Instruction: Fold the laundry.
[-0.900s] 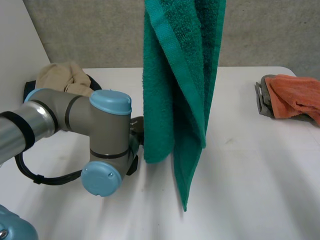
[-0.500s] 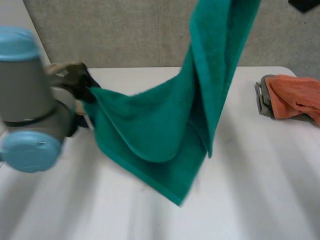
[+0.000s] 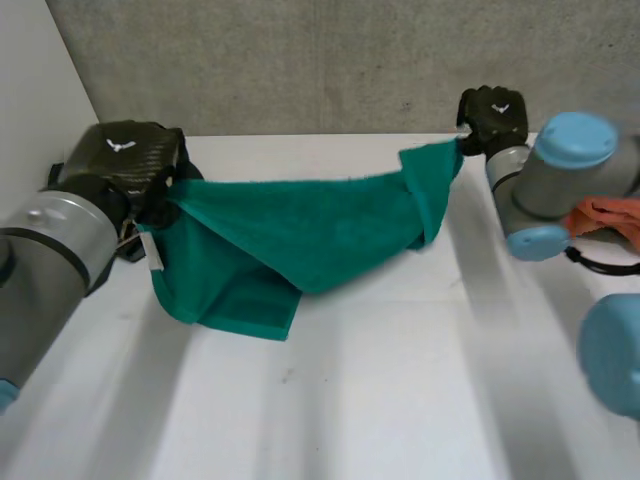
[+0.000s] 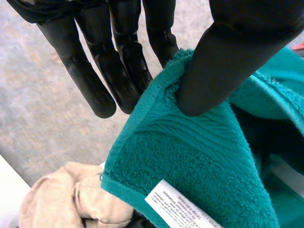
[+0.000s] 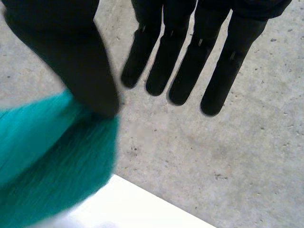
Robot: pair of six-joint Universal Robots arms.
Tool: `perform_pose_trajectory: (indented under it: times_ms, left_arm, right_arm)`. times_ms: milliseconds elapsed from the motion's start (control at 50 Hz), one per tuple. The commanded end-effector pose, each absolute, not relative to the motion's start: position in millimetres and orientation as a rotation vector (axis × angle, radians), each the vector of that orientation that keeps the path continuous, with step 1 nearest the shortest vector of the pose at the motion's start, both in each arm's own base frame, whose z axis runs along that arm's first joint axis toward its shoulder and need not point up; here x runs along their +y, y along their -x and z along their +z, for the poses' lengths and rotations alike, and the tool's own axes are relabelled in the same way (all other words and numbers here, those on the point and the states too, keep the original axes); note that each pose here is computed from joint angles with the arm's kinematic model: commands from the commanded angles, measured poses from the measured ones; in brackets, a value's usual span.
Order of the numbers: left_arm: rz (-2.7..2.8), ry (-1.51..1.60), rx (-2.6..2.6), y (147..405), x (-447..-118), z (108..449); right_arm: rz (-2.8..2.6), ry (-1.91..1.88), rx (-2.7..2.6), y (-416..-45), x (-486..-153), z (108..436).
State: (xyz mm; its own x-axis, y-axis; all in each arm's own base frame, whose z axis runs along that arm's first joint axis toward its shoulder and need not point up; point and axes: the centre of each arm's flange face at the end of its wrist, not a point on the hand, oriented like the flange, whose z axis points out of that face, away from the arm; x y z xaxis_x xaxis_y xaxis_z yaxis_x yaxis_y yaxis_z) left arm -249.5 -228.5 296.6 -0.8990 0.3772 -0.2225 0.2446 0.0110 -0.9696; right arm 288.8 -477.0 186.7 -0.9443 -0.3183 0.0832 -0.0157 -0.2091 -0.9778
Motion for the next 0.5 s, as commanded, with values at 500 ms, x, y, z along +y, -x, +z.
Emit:
perform_pose_trajectory:
  times_ms: [500]
  left_arm:
    - [2.112,0.700,-1.974,287,-210,362]
  right_arm:
    - [-1.556,0.694,2.321,-274,-295,209]
